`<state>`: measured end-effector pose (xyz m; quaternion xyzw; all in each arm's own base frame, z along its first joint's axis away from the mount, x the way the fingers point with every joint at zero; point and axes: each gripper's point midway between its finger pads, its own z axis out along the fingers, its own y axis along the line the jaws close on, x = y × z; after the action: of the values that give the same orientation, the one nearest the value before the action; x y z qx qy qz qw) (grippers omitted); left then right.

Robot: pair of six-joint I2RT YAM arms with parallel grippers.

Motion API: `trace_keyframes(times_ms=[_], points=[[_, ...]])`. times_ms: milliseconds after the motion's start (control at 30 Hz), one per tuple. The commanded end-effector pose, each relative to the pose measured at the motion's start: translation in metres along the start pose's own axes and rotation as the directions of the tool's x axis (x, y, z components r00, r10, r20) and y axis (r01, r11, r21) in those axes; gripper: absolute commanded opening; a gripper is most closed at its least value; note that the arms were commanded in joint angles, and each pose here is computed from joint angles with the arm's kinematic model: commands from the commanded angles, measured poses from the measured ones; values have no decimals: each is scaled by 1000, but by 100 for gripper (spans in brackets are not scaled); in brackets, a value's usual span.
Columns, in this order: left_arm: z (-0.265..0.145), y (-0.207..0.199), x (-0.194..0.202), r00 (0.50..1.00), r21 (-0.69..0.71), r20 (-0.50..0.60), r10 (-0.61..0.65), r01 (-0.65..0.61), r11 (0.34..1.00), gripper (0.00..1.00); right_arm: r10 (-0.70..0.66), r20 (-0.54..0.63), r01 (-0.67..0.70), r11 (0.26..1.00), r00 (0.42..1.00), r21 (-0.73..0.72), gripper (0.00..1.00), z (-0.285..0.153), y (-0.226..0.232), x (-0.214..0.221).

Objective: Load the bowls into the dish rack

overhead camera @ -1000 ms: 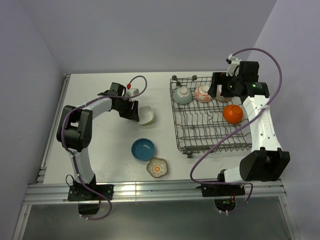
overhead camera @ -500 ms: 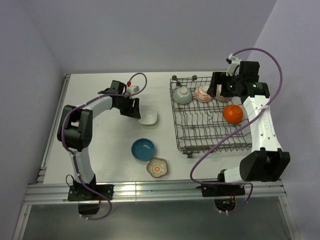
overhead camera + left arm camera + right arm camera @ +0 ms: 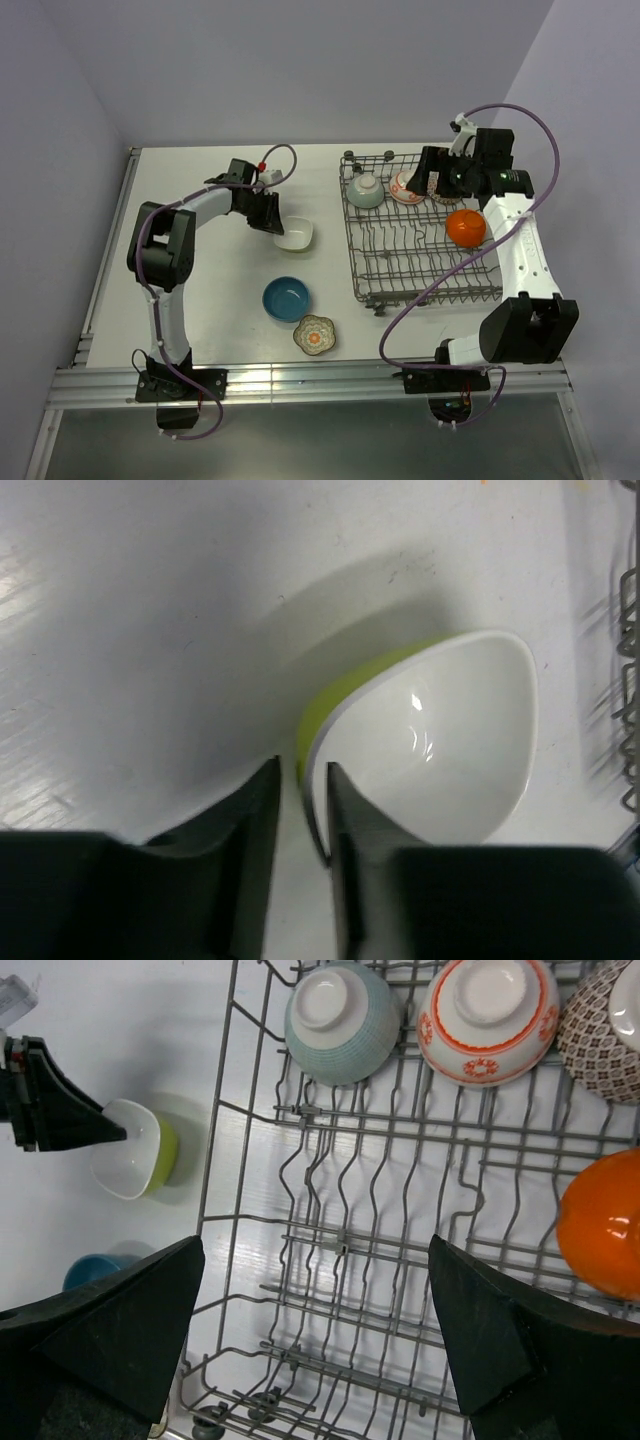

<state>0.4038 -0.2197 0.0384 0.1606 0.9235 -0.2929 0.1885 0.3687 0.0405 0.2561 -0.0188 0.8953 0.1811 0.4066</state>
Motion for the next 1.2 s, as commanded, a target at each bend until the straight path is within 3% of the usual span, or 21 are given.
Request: trace_keyframes(times_ms=[0,167,400,467,600,767,800,833,1167], points=[[3,-12,-14,999,50,23,-22,21,999,26,31,70,-28,998,997,-49,100,-1,9,-12],[2,-15,-18,998,72,44,-47,44,996,0,118,70,-111,989,990,-96,100,8,17,-5],[-67,-68,-72,961,329,242,-135,50,943,0,200,62,-185,963,978,-199,100,11,46,-8],[-86,-83,-94,935,374,332,-125,-9,927,0,208,79,-189,962,975,-195,100,11,50,-13],[-120,-124,-119,898,511,390,-203,-28,859,0,234,78,-207,943,969,-260,100,10,70,-24],[-142,-158,-124,869,637,416,-269,-68,768,0,155,24,-135,919,988,-370,100,8,124,-15],[-142,-160,-120,869,664,387,-309,-30,747,0,147,18,-128,912,989,-389,100,7,130,-13],[-149,-168,-123,854,679,428,-295,-88,729,0,144,-2,-132,899,990,-418,100,6,138,-10],[-144,-175,-112,830,794,367,-420,-44,607,0,82,-18,-80,850,996,-521,100,11,183,-15]])
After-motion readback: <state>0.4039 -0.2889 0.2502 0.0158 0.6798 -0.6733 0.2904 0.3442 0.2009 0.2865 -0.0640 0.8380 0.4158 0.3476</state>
